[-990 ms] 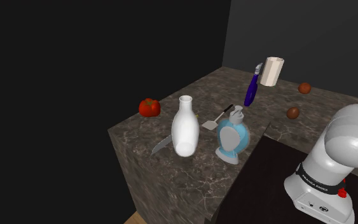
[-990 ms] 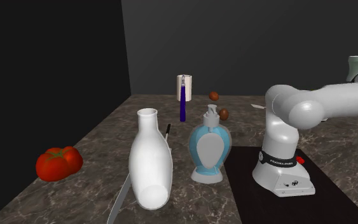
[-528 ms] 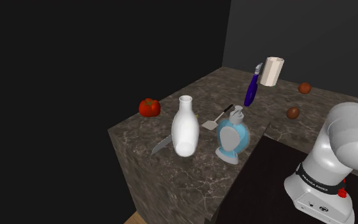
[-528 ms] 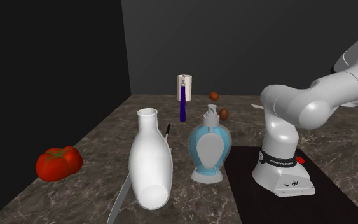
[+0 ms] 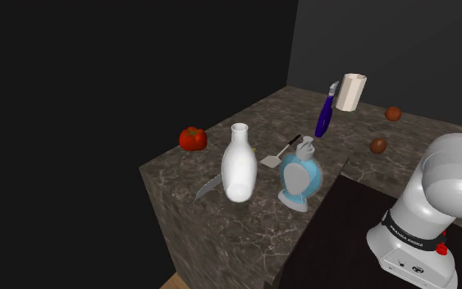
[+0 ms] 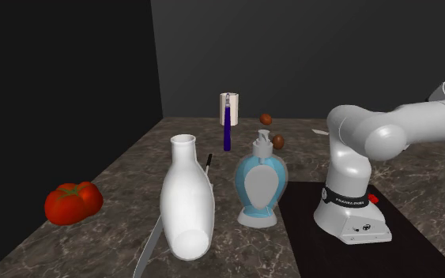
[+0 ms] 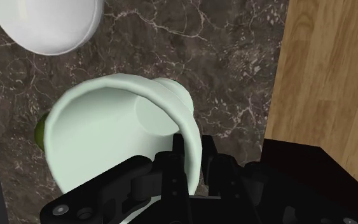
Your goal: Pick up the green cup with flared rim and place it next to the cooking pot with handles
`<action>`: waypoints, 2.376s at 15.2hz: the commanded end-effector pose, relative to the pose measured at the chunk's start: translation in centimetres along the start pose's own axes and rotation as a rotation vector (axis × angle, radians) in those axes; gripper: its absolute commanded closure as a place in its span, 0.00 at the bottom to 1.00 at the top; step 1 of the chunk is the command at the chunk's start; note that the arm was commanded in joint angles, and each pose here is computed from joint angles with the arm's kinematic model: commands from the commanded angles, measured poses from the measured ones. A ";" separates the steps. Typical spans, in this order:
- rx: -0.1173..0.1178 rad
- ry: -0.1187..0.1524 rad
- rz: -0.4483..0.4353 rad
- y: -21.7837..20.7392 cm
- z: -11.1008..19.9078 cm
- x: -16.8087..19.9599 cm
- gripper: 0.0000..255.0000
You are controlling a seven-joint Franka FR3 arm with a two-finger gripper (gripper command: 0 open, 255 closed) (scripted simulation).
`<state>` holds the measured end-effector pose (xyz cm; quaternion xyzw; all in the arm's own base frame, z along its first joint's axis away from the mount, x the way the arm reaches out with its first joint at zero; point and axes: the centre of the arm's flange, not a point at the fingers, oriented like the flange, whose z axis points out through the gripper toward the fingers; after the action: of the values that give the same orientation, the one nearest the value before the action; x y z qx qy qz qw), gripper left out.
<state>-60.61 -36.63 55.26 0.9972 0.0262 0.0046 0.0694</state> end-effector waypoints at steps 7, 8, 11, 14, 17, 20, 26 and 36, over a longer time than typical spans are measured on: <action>-0.001 -0.001 0.000 -0.5 4.2 0.1 1.00; -0.001 -0.001 0.000 -0.6 4.7 0.1 1.00; -0.001 -0.001 0.000 -0.8 6.3 0.0 1.00; -0.001 -0.001 0.000 -1.0 7.8 0.0 1.00; -0.001 -0.001 0.000 -1.3 9.4 0.0 1.00; -0.001 -0.001 0.000 -1.5 11.0 0.0 1.00; -0.001 -0.001 0.000 -1.8 13.4 0.0 1.00; -0.001 -0.001 0.000 -1.8 13.4 0.0 0.00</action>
<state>-60.52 -36.67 41.70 0.9972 0.0264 0.0044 0.0698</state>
